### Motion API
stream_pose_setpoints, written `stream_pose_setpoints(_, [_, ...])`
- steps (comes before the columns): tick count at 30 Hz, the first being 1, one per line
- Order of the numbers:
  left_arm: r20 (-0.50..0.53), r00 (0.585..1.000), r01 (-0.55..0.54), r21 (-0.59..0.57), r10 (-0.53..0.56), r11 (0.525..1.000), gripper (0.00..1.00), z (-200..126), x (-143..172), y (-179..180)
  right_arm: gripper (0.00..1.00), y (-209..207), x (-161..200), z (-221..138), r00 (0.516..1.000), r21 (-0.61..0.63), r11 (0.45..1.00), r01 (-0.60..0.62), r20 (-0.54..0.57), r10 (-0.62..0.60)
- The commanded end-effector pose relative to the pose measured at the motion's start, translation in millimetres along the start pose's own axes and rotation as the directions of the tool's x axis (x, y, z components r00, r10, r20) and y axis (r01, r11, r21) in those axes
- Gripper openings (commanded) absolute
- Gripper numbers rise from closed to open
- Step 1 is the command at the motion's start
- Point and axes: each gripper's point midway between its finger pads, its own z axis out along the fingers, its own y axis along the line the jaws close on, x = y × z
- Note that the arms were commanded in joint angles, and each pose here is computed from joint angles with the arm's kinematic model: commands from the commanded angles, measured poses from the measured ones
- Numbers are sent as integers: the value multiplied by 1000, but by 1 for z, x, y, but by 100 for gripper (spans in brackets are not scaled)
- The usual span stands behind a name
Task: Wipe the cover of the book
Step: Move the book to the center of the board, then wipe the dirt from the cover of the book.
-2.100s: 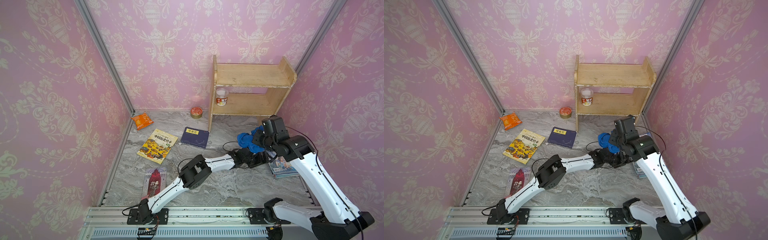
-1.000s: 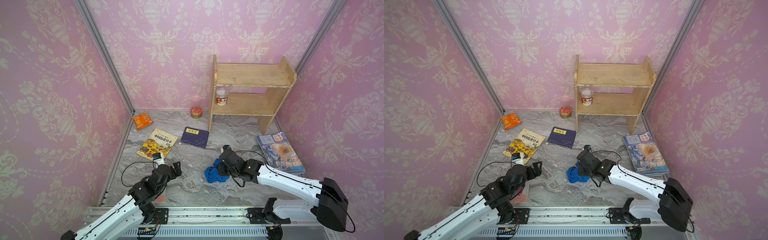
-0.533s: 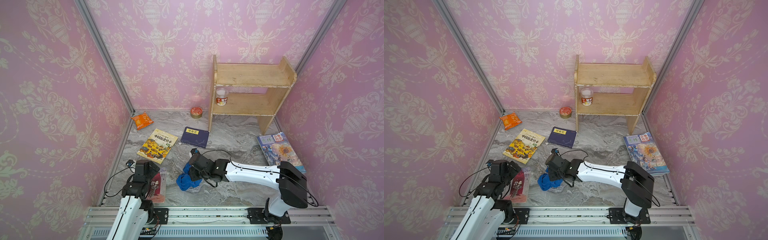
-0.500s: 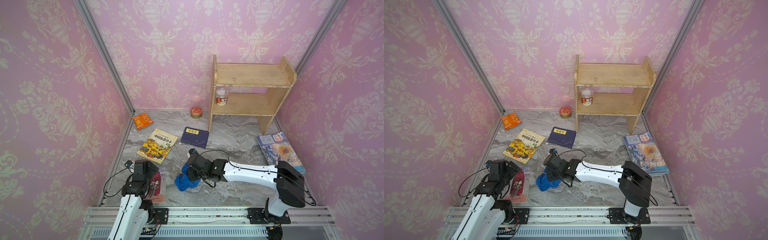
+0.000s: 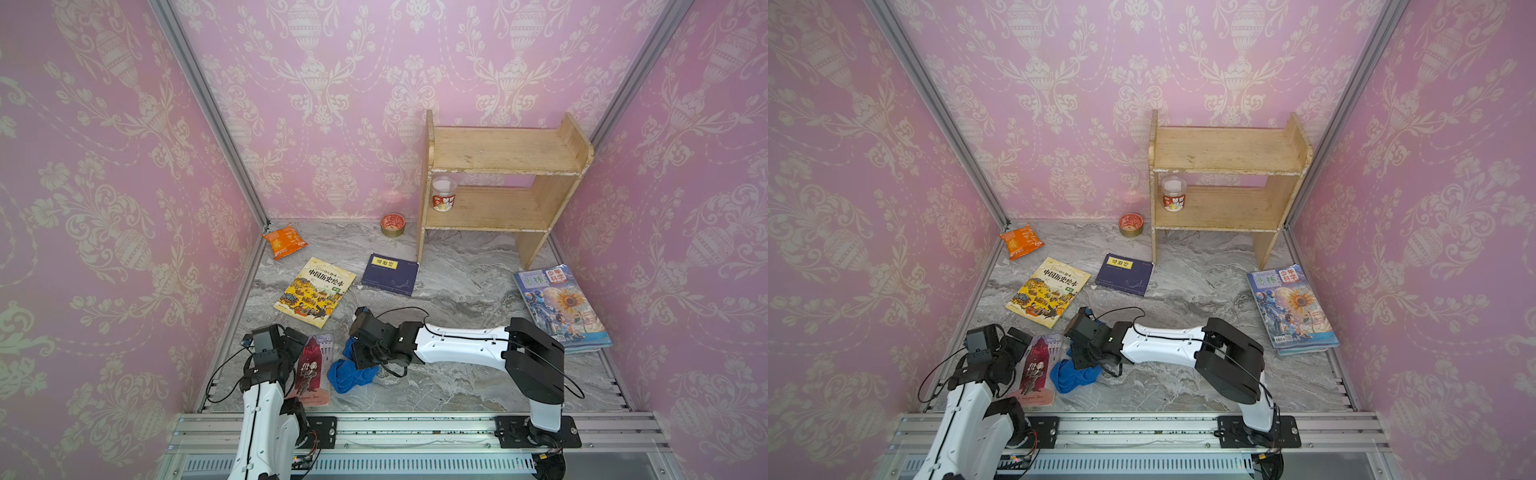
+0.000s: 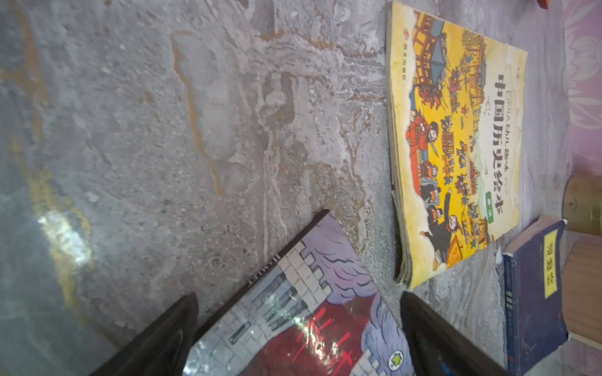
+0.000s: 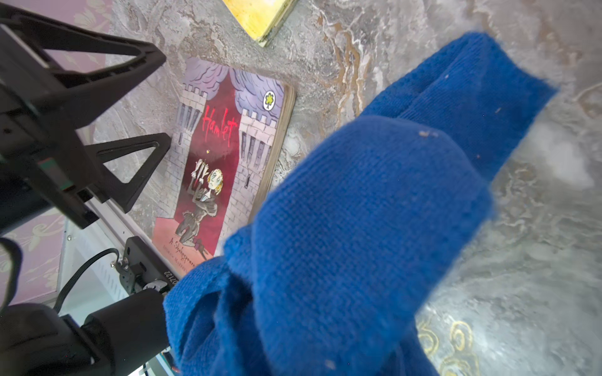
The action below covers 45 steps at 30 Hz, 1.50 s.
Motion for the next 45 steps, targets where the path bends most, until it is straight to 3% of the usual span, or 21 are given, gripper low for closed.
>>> stream_pose_setpoints(1, [-162, 986, 50, 45, -42, 998, 99, 4, 39, 0, 0, 1, -11, 3, 999, 36, 998, -50, 4, 50])
stream_pose_setpoints(10, [-295, 955, 2, 138, 40, 990, 99, -1, 99, -14, 0, -64, -34, 0, 984, 154, 972, -179, 37, 176])
stream_pose_setpoints(17, [-354, 909, -136, 252, 222, 958, 99, -3, 145, -54, 0, -123, -40, -24, 965, 227, 939, -260, 86, 246])
stream_pose_setpoints(21, [-373, 856, -238, 327, 357, 914, 99, -1, 177, -88, 0, -160, -30, -41, 955, 284, 913, -295, 106, 276])
stream_pose_setpoints(25, [-406, 777, -305, 426, 481, 852, 99, 0, 221, -125, 0, -206, -11, -67, 945, 371, 869, -327, 131, 300])
stream_pose_setpoints(30, [-425, 696, -331, 526, 579, 784, 99, -7, 268, -155, 0, -249, -17, -111, 931, 409, 837, -364, 188, 313])
stream_pose_setpoints(34, [-395, 669, -387, 537, 630, 749, 99, -12, 271, -157, 0, -258, -33, -150, 941, 440, 836, -329, 227, 251])
stream_pose_setpoints(38, [-346, 666, -445, 526, 660, 725, 99, -15, 256, -151, 0, -229, -48, -171, 958, 355, 902, -245, 235, 167])
stream_pose_setpoints(41, [-333, 654, -462, 535, 679, 707, 99, -19, 247, -152, 0, -199, -47, -165, 971, 310, 936, -168, 216, 103])
stream_pose_setpoints(45, [-294, 651, -476, 560, 700, 678, 99, -28, 225, -161, 0, -173, -36, -134, 988, 336, 939, -72, 155, 21])
